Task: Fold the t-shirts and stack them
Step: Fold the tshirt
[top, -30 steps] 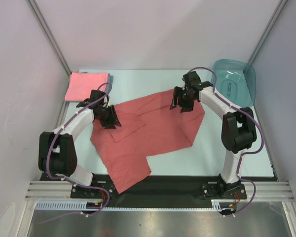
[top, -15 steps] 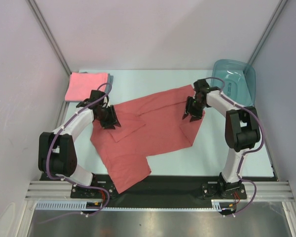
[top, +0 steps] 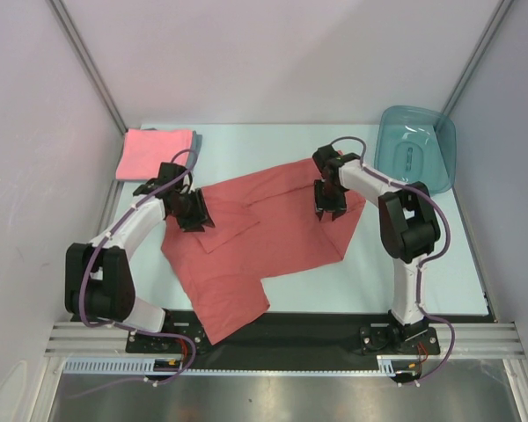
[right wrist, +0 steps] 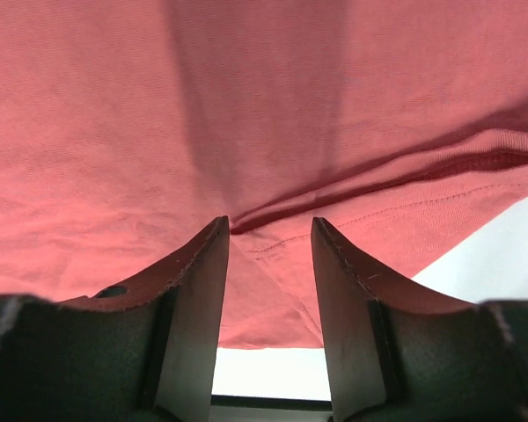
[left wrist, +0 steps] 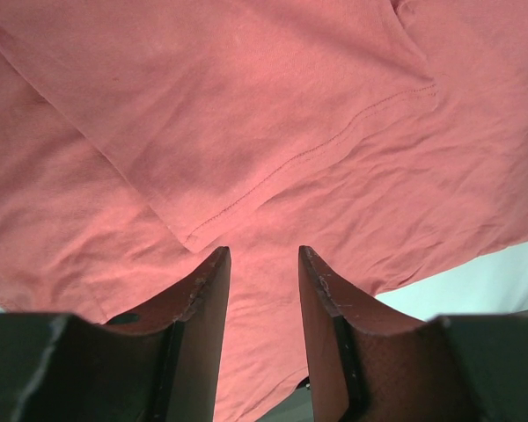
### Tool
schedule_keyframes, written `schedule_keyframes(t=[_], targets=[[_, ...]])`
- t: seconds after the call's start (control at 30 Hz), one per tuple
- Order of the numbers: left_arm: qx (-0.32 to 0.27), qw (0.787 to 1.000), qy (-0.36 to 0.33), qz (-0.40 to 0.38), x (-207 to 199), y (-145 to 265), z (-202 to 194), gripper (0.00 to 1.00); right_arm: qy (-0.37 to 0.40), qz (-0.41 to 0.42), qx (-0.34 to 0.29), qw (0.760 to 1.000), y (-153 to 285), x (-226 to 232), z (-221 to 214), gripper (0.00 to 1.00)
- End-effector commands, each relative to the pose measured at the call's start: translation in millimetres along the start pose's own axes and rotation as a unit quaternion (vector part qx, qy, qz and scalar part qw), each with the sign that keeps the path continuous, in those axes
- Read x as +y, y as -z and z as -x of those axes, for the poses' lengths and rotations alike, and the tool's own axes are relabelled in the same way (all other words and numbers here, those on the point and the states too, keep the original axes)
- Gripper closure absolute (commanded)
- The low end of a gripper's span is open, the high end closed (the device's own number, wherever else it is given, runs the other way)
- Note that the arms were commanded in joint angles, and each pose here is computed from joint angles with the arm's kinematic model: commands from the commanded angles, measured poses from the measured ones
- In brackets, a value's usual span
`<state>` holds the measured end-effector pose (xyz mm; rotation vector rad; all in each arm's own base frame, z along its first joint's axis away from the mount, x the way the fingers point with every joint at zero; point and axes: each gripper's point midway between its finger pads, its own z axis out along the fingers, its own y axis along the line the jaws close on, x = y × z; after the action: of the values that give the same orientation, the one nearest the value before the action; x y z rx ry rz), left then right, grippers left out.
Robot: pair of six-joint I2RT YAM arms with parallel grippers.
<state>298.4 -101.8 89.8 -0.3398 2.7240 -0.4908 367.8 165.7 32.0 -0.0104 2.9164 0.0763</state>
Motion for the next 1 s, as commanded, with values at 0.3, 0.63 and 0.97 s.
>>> schedule_keyframes(t=[0.3, 0.63, 0.97], targets=[[-0.016, 1.000, -0.014, 0.003, 0.7, 9.0, 1.2, 0.57, 0.042, -0.034, 0.002, 0.999, 2.9, 9.1, -5.6, 0.54], [-0.021, 1.000, -0.020, 0.004, -1.7, 11.2, 9.7, 0.57, 0.045, -0.043, 0.013, 0.998, -3.5, 9.0, -11.1, 0.71], [0.008, 1.000, 0.016, 0.014, 2.3, 13.7, -28.6, 0.50, 0.012, -0.035, -0.015, 0.999, 36.7, -0.6, 15.9, 1.00]])
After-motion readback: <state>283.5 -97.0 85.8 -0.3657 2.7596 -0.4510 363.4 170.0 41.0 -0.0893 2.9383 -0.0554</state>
